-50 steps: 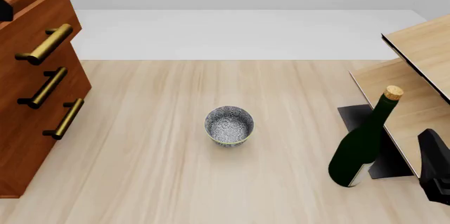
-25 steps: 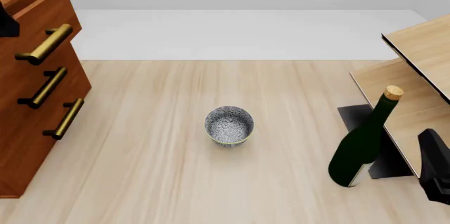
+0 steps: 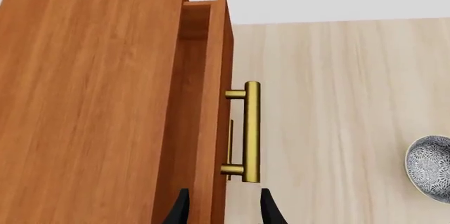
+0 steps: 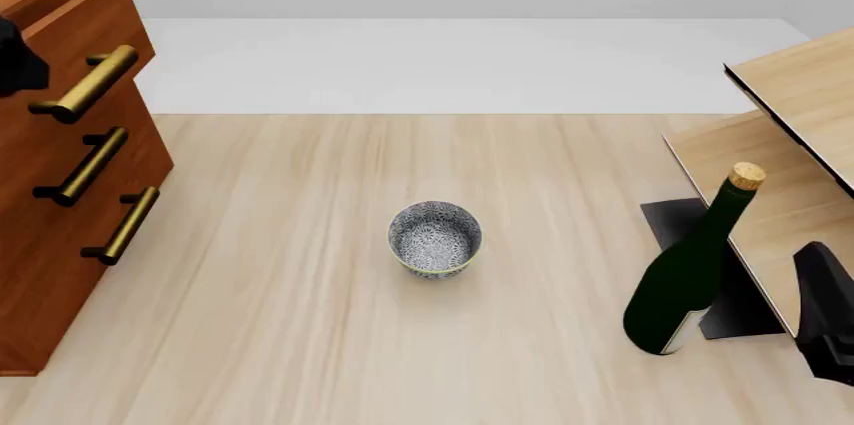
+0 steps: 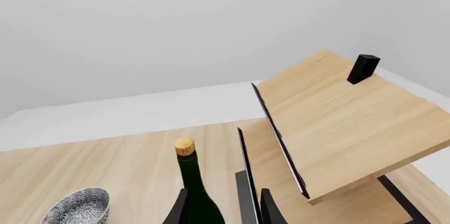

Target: Close the bottom drawer of the cabinet and open the top drawer.

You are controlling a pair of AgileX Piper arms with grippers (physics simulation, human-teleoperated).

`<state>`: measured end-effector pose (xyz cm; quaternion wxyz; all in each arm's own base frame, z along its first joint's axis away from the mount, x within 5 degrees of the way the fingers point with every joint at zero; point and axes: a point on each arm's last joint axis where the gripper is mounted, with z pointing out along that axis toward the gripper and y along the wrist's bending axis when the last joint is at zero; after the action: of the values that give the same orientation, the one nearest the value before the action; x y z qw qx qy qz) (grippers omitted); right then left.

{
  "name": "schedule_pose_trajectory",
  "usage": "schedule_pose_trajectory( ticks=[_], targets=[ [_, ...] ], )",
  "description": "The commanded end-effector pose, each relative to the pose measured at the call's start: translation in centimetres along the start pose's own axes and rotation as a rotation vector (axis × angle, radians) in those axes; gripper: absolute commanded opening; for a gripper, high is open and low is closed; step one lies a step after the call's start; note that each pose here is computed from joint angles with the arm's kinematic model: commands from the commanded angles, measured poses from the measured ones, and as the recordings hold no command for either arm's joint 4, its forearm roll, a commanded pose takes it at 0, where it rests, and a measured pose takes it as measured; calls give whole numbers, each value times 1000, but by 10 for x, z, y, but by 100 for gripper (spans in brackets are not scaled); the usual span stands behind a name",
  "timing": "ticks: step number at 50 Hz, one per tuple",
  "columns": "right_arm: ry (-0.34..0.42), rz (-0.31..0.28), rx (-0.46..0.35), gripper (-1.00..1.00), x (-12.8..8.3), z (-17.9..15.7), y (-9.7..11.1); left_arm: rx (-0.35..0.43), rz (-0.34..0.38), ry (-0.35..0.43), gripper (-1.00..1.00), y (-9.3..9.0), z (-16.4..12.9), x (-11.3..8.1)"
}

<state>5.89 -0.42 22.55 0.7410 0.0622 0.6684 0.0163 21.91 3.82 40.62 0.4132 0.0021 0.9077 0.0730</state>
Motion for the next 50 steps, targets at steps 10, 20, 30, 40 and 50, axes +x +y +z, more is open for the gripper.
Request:
schedule_pose_trajectory(
  ticks=[10,20,30,40,50],
  targets=[
    [0,1,2,100,0,1,0,-7,-11,13,100,2,8,6],
    [0,0,2,100,0,0,0,-12,-14,15,100,3,8,9],
    [0,0,2,100,0,0,0,-17,-17,19,100,4,10,11],
    [-1,1,3,100,0,0,0,-11,-21,23,100,2,12,13],
    [-1,1,4,100,0,1,0,4,-22,25,100,-2,13,12]
  ],
)
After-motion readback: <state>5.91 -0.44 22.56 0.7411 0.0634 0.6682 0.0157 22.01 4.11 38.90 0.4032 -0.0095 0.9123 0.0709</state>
